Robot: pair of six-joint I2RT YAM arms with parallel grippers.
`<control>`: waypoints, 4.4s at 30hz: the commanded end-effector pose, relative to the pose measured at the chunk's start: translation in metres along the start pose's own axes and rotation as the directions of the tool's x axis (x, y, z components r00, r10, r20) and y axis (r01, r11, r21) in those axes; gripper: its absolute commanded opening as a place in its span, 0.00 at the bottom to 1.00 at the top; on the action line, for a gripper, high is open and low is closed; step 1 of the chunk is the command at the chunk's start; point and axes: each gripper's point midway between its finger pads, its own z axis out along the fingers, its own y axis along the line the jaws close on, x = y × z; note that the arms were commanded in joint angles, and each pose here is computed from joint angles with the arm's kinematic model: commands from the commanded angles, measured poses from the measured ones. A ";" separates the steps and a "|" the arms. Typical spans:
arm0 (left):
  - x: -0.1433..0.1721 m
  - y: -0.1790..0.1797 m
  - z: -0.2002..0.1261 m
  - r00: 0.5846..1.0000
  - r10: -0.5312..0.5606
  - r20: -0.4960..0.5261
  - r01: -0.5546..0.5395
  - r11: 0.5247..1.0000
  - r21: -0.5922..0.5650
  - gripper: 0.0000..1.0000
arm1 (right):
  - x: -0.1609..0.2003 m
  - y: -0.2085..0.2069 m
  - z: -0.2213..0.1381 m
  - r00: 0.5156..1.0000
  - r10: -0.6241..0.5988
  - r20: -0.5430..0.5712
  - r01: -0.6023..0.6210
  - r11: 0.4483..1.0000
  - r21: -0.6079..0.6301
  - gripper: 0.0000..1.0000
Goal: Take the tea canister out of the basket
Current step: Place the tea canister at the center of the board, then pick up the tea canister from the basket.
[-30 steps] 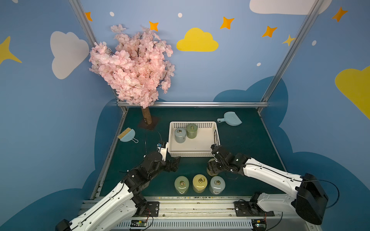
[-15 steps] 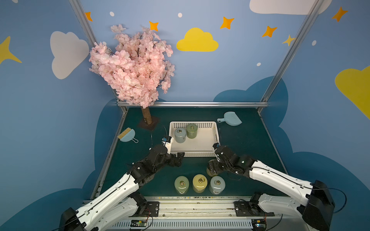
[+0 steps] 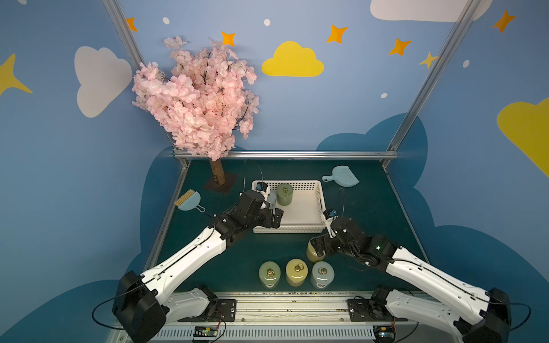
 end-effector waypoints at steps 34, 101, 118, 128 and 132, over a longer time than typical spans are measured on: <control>-0.009 0.079 0.102 0.941 -0.038 -0.337 -0.039 0.975 -0.219 1.00 | -0.002 -0.030 -0.009 0.982 -0.100 0.163 0.089 0.994 0.070 0.99; -0.037 0.080 0.136 0.948 -0.030 -0.317 -0.029 0.983 -0.180 0.49 | -0.009 -0.038 -0.014 0.986 -0.038 0.160 0.030 0.998 0.049 0.98; -0.054 0.027 0.061 0.975 0.061 -0.213 -0.079 0.994 -0.076 0.46 | -0.011 -0.041 -0.024 0.983 -0.014 0.184 0.004 0.998 0.056 0.98; -0.029 -0.026 0.021 0.964 0.186 -0.192 -0.178 0.982 0.057 0.45 | -0.010 -0.049 -0.034 0.977 0.003 0.215 -0.021 0.996 0.085 0.98; -0.015 -0.044 0.011 0.954 0.233 -0.191 -0.216 0.971 0.106 0.45 | -0.011 -0.050 -0.036 0.974 0.014 0.226 -0.034 0.996 0.087 0.99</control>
